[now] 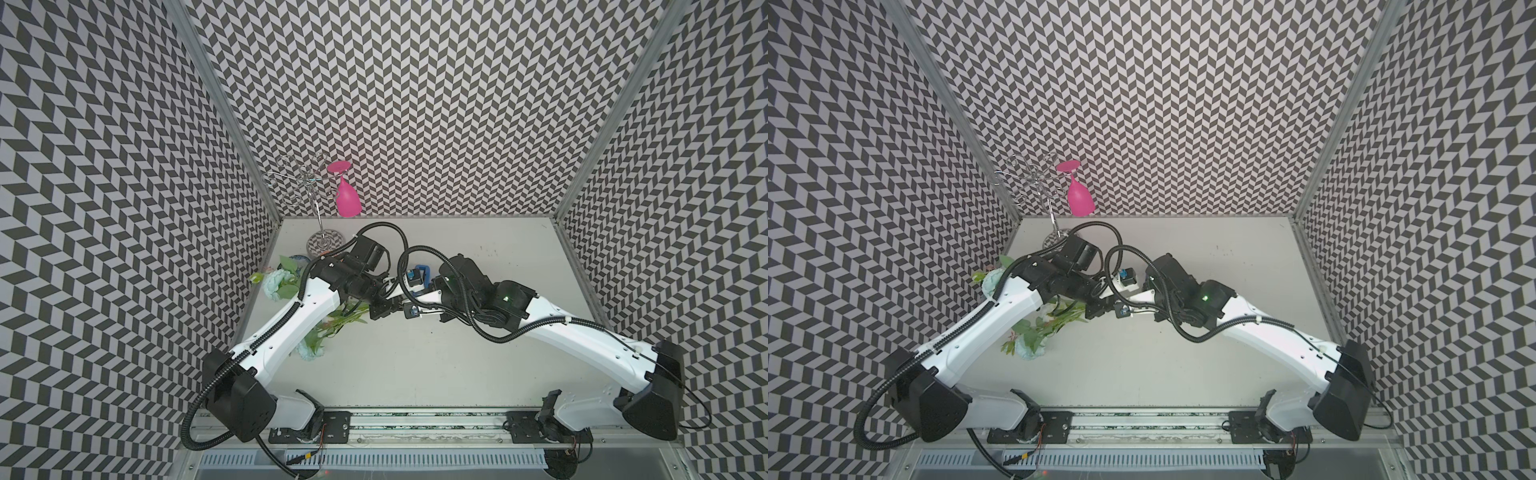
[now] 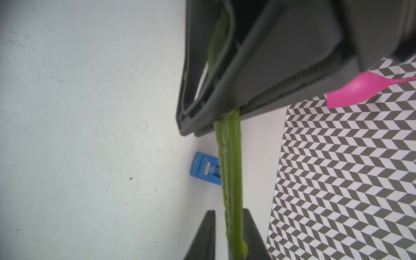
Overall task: Wrap bouquets with tape
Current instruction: Wrap the tape around the bouquet.
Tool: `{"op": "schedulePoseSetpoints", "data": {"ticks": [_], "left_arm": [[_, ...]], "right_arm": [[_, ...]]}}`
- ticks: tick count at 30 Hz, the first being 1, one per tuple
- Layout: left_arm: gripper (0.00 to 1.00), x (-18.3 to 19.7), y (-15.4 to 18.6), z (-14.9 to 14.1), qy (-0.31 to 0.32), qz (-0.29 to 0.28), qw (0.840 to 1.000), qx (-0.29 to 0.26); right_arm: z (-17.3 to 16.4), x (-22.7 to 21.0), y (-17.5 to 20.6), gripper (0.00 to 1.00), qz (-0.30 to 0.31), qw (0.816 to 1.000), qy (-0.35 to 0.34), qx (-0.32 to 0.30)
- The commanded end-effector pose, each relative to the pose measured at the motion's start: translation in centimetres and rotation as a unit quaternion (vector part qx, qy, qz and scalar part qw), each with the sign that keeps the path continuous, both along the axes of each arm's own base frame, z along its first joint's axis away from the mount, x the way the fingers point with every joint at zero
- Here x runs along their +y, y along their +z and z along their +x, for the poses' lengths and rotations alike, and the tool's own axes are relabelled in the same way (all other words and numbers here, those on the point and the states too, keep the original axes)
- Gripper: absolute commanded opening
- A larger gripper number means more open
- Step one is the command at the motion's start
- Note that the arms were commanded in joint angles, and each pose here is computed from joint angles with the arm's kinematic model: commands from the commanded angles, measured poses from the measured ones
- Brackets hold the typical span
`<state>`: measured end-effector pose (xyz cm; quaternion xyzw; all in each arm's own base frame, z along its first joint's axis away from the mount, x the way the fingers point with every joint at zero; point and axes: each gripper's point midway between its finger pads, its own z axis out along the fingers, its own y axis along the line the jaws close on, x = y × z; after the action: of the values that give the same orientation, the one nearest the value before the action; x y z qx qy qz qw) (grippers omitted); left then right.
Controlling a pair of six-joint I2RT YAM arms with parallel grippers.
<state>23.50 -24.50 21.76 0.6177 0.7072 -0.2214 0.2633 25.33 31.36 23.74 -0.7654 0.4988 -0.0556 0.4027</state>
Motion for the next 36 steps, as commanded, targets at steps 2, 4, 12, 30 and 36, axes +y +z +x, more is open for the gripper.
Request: {"op": "schedulePoseSetpoints", "data": {"ticks": [2,4,12,30,36], "left_arm": [[0.0,0.1,0.4,0.3,0.002,-0.004,1.0,-0.012],[0.0,0.1,0.5,0.3,0.001,-0.006,1.0,-0.01],[0.0,0.0,1.4,0.1,-0.003,-0.016,1.0,-0.018],[0.0,-1.7,5.1,-2.7,-0.078,-0.09,0.992,0.043],[0.0,-1.7,5.1,-2.8,-0.08,-0.091,0.992,0.042]], "right_arm": [[-2.4,0.2,4.3,0.52,0.094,0.995,0.04,-0.004],[-2.7,-0.4,6.6,0.76,0.15,0.987,0.033,-0.038],[-9.7,-4.2,12.6,0.72,0.478,0.876,0.061,0.008],[-6.7,-5.7,7.7,0.69,0.624,0.77,0.028,0.13],[-6.9,-3.7,8.2,0.68,0.606,0.778,0.083,0.142]]}}
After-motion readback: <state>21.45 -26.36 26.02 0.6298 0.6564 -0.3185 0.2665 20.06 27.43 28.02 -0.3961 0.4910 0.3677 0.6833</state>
